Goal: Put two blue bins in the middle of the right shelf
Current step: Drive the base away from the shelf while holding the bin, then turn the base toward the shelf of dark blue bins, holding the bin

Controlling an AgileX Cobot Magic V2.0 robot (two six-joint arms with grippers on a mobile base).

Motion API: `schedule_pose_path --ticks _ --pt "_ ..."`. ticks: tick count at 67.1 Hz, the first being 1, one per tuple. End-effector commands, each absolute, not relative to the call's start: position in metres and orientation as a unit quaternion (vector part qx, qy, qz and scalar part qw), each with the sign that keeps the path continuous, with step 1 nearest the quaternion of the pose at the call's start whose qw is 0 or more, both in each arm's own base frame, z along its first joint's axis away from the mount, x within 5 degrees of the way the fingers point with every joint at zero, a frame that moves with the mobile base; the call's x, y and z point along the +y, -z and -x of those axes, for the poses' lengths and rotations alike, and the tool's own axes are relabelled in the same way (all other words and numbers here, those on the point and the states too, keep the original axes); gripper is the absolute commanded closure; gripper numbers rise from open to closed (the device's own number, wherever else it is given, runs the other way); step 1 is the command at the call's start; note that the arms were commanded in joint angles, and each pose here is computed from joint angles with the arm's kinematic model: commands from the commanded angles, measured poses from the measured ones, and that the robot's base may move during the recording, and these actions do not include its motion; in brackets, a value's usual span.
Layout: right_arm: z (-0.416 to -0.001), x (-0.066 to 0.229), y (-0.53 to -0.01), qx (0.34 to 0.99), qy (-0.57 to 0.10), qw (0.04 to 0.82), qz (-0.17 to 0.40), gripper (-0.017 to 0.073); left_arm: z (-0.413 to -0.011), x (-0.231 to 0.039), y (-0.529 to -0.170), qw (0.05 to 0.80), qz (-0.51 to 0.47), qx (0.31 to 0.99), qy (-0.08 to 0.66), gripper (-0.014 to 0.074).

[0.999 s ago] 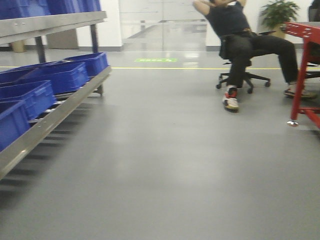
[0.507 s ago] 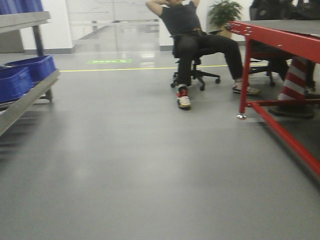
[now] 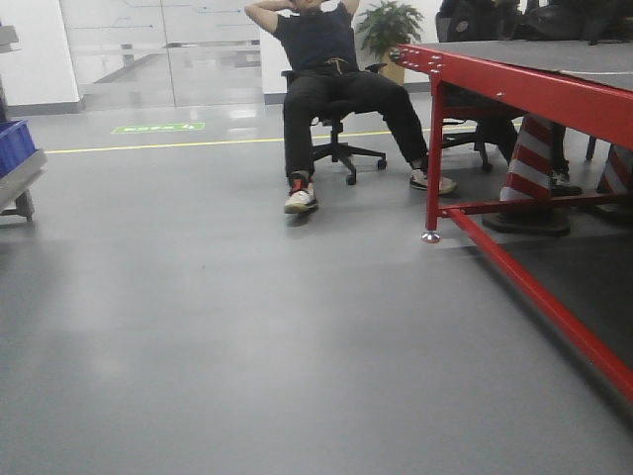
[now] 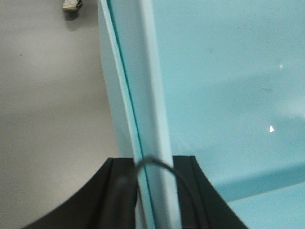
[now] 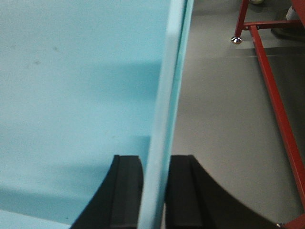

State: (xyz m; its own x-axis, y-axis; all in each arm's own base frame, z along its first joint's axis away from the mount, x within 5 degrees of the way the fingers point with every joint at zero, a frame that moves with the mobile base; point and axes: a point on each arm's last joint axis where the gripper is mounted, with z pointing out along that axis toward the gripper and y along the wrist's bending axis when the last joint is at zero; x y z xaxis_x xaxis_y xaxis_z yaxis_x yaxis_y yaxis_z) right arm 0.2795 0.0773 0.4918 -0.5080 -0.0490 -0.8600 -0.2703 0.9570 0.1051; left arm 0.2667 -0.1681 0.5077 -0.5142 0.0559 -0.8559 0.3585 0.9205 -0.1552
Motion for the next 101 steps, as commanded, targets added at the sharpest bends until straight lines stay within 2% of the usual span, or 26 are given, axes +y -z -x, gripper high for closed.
schedule_pose_path --ticks 1,101 --pt "-0.2792 0.0738 -0.5069 0.829 -0.105 0.541 0.092 0.0712 -0.2572 -0.1669 -0.5285 0.524 -0.128 0.819 0.195 0.0704" --pt "-0.2792 0.0738 -0.5069 0.829 -0.105 0.541 0.092 0.0712 -0.2589 -0.1640 -0.5289 0.533 -0.128 0.818 0.174 0.0704"
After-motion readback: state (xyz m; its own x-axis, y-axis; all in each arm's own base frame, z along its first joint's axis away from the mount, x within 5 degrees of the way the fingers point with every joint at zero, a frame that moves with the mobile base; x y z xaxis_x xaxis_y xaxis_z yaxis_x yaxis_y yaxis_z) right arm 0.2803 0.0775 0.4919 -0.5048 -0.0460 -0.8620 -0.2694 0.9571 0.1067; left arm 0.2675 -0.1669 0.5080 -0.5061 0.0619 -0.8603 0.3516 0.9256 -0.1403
